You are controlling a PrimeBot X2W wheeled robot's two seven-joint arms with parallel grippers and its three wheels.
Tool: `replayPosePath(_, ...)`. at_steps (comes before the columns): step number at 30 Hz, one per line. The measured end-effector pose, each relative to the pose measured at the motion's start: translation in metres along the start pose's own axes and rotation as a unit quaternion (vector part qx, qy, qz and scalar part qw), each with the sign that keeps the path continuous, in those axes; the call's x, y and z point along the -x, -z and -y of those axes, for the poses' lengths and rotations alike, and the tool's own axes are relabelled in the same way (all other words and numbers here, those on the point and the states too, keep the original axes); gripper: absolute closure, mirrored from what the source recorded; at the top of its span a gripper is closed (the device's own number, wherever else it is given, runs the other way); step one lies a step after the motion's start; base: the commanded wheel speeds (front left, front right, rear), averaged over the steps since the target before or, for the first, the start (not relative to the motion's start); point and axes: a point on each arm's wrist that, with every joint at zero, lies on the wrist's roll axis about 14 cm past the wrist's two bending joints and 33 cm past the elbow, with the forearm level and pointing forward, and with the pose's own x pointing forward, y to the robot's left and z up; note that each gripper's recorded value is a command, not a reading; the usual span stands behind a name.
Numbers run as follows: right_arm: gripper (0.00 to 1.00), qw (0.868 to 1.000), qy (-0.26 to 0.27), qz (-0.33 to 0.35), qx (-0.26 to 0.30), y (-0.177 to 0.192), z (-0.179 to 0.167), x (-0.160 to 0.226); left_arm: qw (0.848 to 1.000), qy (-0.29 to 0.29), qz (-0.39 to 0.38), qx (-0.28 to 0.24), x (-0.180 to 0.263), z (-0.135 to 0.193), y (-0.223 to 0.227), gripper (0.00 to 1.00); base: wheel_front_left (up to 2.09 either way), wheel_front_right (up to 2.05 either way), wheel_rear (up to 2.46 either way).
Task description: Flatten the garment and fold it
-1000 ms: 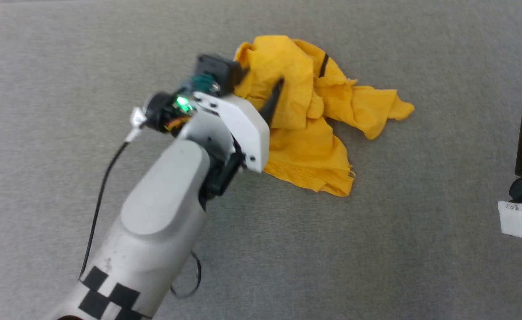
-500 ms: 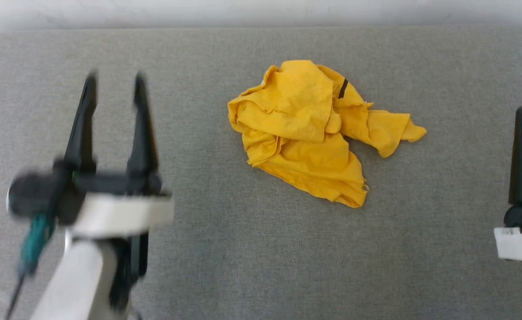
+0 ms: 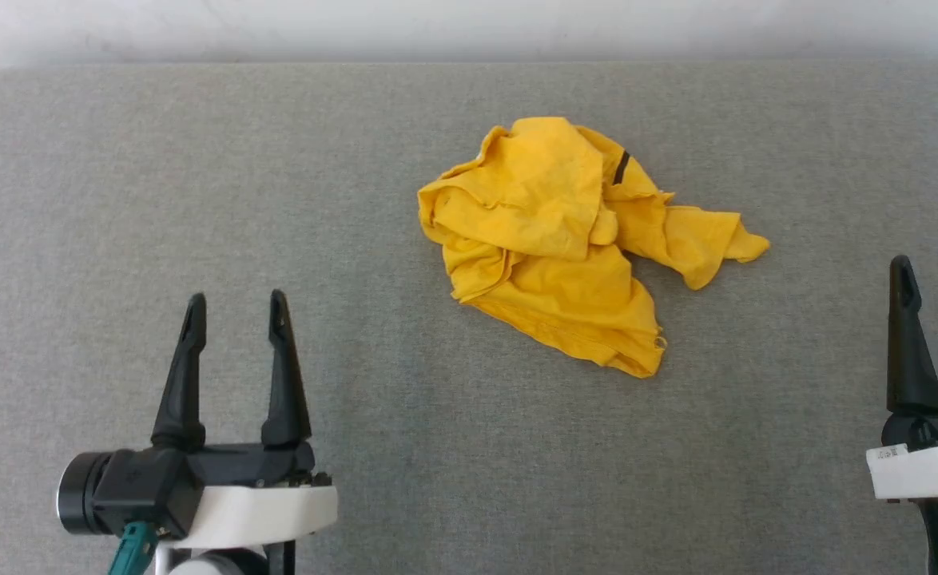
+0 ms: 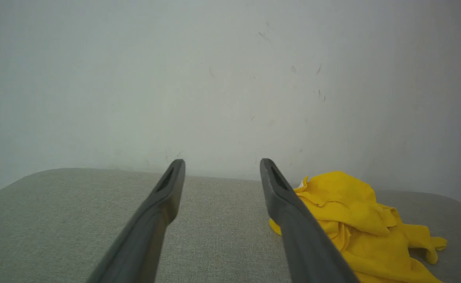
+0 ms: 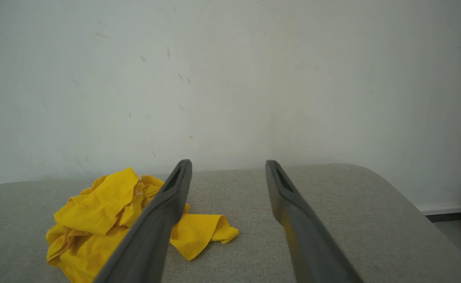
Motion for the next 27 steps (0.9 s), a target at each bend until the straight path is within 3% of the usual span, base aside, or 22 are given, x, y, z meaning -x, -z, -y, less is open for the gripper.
replayPosePath(9, 0.00, 0.998, -0.017, -0.023, 0.049, 0.003, 0.002, -0.038, 1.000, 0.016, 0.014, -0.010, -0.016, 0.009, 0.003, 0.00, 0.00, 0.00, 0.00)
replayPosePath(13, 0.00, 0.994, -0.046, -0.076, 0.067, 0.024, 0.002, -0.066, 1.000, 0.009, 0.004, -0.009, -0.019, 0.007, 0.012, 0.00, 0.00, 0.00, 0.00)
replayPosePath(19, 0.00, 0.973, -0.099, -0.197, 0.071, 0.086, -0.010, -0.090, 1.000, -0.004, -0.016, -0.018, -0.017, -0.003, 0.026, 0.00, 0.00, 0.00, 0.00)
replayPosePath(27, 0.00, 0.928, -0.156, -0.329, 0.083, 0.163, -0.029, -0.089, 0.999, -0.017, -0.033, -0.023, -0.014, -0.011, 0.037, 0.00, 0.00, 0.00, 0.00)
